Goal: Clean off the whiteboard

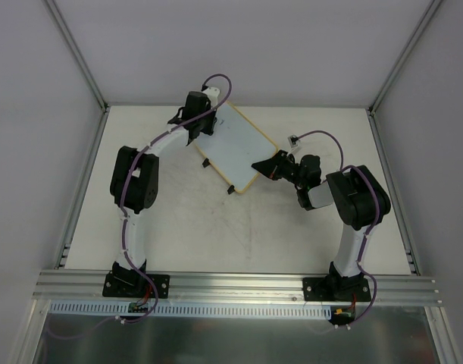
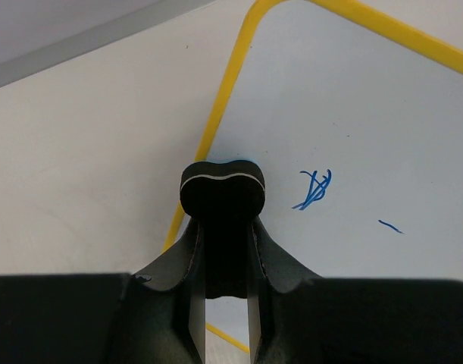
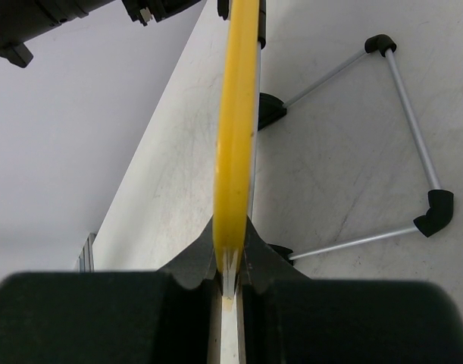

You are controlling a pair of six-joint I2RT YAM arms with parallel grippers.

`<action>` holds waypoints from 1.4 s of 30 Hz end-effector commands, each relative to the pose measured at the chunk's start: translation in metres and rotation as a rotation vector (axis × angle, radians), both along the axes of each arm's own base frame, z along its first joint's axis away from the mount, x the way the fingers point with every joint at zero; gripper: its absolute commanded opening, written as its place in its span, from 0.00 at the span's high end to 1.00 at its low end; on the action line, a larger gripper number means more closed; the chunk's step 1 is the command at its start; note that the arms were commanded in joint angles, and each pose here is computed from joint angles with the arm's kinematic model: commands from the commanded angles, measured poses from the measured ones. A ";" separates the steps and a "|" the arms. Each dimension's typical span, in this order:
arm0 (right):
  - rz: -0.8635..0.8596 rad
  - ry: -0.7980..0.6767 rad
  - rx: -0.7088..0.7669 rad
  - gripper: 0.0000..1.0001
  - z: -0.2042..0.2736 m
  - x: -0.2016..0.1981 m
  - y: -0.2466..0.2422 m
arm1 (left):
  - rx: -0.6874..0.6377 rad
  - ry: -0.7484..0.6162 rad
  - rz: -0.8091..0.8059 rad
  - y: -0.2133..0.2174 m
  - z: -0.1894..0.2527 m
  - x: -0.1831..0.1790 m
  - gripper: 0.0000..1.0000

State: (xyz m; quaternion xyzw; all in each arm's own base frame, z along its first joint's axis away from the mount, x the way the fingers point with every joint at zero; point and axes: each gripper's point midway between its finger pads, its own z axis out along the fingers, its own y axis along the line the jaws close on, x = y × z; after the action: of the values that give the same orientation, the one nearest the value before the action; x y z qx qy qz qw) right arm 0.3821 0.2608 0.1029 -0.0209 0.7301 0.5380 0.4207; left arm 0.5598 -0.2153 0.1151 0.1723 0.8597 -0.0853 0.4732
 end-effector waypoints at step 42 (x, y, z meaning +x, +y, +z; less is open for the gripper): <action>0.170 -0.300 0.080 1.00 0.060 -0.020 0.029 | -0.050 -0.014 -0.029 -0.007 0.007 0.020 1.00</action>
State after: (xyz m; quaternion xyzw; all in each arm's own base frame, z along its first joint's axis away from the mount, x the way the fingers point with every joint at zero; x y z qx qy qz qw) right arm 0.3849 0.2623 0.1026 -0.0164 0.7307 0.5393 0.4183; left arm 0.5589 -0.2518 0.1406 0.2055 0.8355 -0.1702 0.4804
